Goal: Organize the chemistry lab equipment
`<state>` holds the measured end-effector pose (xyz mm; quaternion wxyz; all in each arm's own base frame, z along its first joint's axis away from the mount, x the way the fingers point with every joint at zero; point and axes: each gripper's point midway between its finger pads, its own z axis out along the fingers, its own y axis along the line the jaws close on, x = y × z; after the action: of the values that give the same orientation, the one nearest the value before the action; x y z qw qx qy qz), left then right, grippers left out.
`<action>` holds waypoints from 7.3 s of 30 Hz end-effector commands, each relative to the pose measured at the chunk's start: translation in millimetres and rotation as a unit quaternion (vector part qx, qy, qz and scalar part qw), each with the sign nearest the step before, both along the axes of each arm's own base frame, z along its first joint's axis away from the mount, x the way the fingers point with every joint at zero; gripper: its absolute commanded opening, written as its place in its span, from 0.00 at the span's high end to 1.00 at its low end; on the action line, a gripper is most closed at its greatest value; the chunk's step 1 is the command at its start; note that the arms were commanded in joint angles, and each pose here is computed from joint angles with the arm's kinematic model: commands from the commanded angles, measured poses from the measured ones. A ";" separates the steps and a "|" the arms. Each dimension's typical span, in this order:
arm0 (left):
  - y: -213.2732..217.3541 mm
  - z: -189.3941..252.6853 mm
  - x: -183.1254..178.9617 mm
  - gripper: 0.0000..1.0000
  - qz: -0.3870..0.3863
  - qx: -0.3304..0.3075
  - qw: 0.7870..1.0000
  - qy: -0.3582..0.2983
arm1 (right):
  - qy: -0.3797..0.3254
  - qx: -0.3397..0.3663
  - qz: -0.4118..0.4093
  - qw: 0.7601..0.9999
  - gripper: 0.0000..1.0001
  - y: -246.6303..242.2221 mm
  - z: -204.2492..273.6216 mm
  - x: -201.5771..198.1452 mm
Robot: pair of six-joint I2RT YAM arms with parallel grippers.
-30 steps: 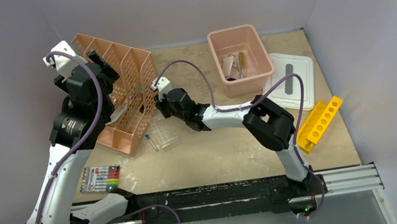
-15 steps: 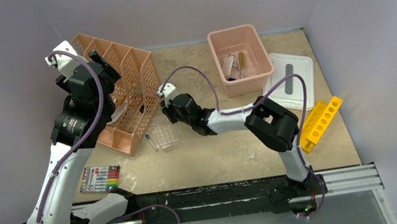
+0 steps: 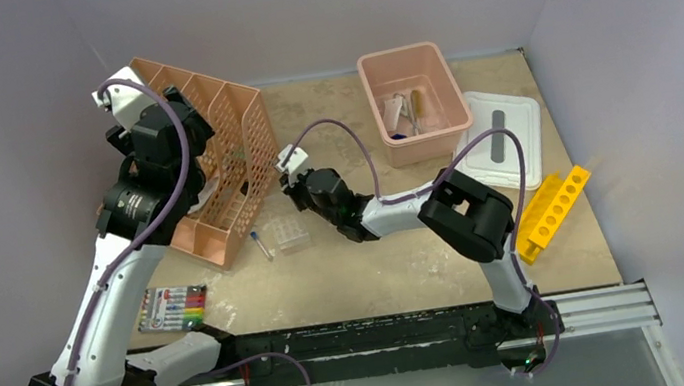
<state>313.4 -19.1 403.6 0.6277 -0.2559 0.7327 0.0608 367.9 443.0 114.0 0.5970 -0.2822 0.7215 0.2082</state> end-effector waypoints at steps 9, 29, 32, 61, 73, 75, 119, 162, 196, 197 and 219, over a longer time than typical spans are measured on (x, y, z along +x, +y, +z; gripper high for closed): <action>-3.0 6.7 4.3 0.30 -0.002 -0.013 1.000 -0.008 | -0.081 0.011 -0.103 0.991 0.90 -33.1 16.7 25.2; -12.0 -6.0 12.7 0.30 -0.008 -0.027 1.000 0.008 | -0.040 0.043 -0.100 0.993 0.86 -35.8 -15.6 21.3; -12.1 -6.7 12.7 0.30 -0.007 -0.027 1.000 0.009 | -0.039 0.044 -0.096 0.994 0.85 -36.5 -19.1 19.5; -8.7 -4.7 0.4 0.30 -0.011 -0.053 0.998 -0.019 | 0.043 0.051 -0.024 0.997 0.41 -29.0 104.4 -10.3; 29.4 51.7 -39.3 0.30 0.038 -0.049 0.993 -0.099 | 0.075 -0.074 0.076 0.992 0.44 35.1 58.9 -69.3; 32.6 56.8 -43.7 0.30 0.040 -0.048 0.993 -0.104 | 0.081 -0.095 0.086 0.988 0.44 46.2 45.0 -76.0; 17.4 41.3 -36.3 0.30 0.002 -0.050 0.995 -0.081 | 0.185 -0.200 0.111 0.956 0.87 80.0 -61.5 -112.3; -285.0 -56.3 13.1 0.33 -0.555 -0.279 0.783 -0.026 | 0.186 0.353 -0.115 0.910 0.85 -157.4 238.9 12.9; -282.8 -71.8 39.5 1.00 -0.527 -0.209 0.823 -0.010 | 0.239 0.343 -0.054 0.907 0.68 -149.8 234.1 4.3; -281.4 -73.4 37.8 1.00 -0.532 -0.195 0.824 -0.006 | 0.239 0.337 -0.048 0.910 0.60 -149.5 234.9 2.6; -263.6 -79.4 10.8 1.00 -0.602 -0.023 0.798 0.017 | 0.343 0.282 0.036 0.895 0.51 -144.0 228.7 -10.6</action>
<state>328.1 -283.6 285.7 0.4804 0.1986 0.7858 -0.3352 370.7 292.9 317.0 0.3629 -0.0008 0.7986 0.4803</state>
